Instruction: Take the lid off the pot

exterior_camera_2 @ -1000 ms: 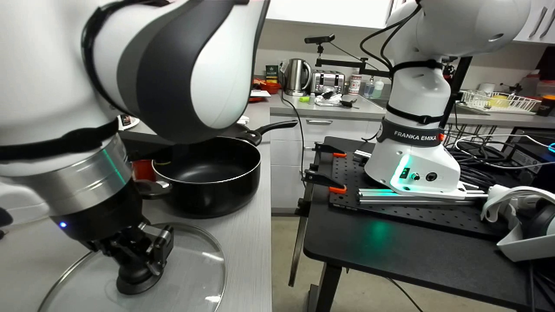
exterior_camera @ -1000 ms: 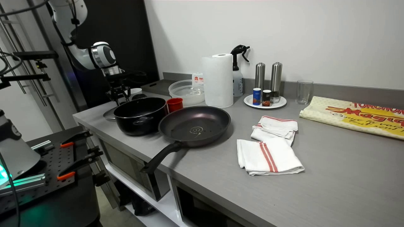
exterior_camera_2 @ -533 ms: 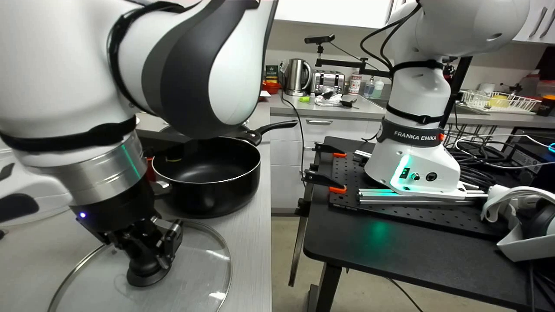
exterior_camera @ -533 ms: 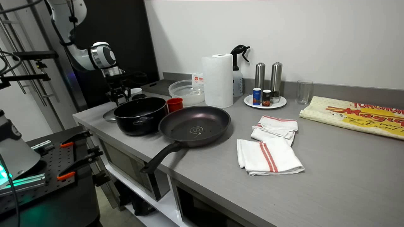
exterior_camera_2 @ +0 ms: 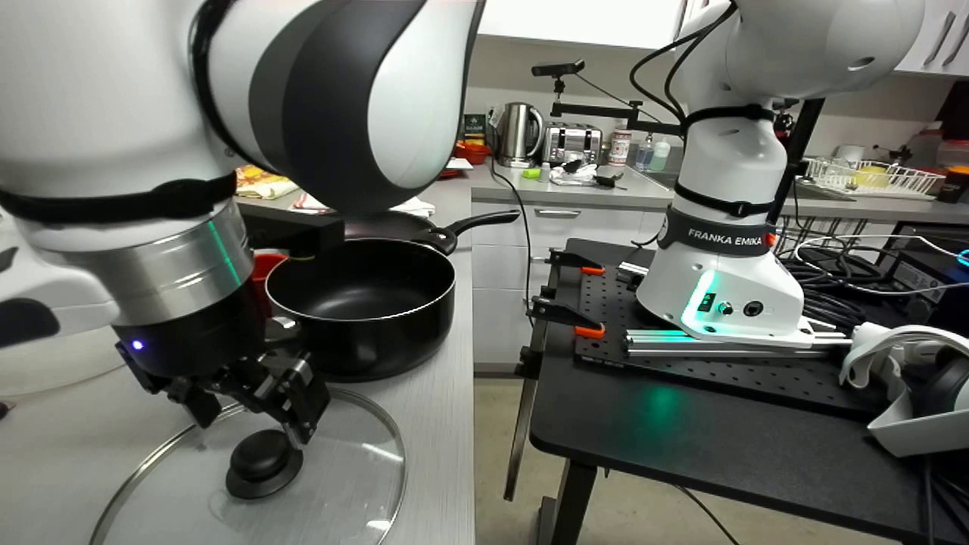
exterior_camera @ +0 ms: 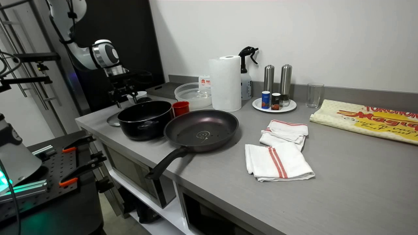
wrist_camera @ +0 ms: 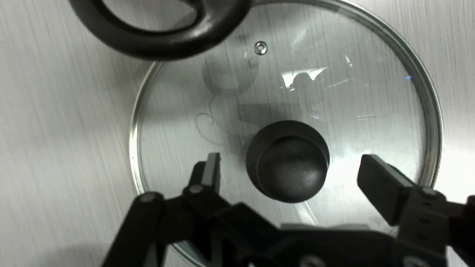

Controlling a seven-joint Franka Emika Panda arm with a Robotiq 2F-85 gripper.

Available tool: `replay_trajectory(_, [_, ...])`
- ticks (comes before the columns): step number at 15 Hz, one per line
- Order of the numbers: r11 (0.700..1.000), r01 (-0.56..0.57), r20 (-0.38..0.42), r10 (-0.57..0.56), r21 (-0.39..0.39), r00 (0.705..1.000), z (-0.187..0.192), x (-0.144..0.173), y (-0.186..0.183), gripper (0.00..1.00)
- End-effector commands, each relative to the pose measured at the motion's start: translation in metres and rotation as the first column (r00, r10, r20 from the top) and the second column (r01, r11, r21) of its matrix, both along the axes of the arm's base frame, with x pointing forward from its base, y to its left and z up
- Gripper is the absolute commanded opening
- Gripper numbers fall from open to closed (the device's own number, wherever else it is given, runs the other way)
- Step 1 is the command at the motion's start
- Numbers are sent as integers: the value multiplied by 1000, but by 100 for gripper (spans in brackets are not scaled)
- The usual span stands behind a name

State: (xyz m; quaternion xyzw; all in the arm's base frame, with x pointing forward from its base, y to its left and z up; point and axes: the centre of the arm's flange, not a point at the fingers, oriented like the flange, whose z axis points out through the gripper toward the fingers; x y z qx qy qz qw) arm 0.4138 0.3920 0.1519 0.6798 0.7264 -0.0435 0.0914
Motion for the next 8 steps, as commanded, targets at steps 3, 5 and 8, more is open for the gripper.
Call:
replay_trajectory(3, [1000, 10, 25, -11, 18, 1000, 15, -6, -6, 100])
replay_trajectory(5, [999, 35, 32, -35, 19, 999, 18, -6, -6, 100])
replay_trajectory(8, [1000, 13, 17, -14, 5, 1000, 10, 0, -1, 100])
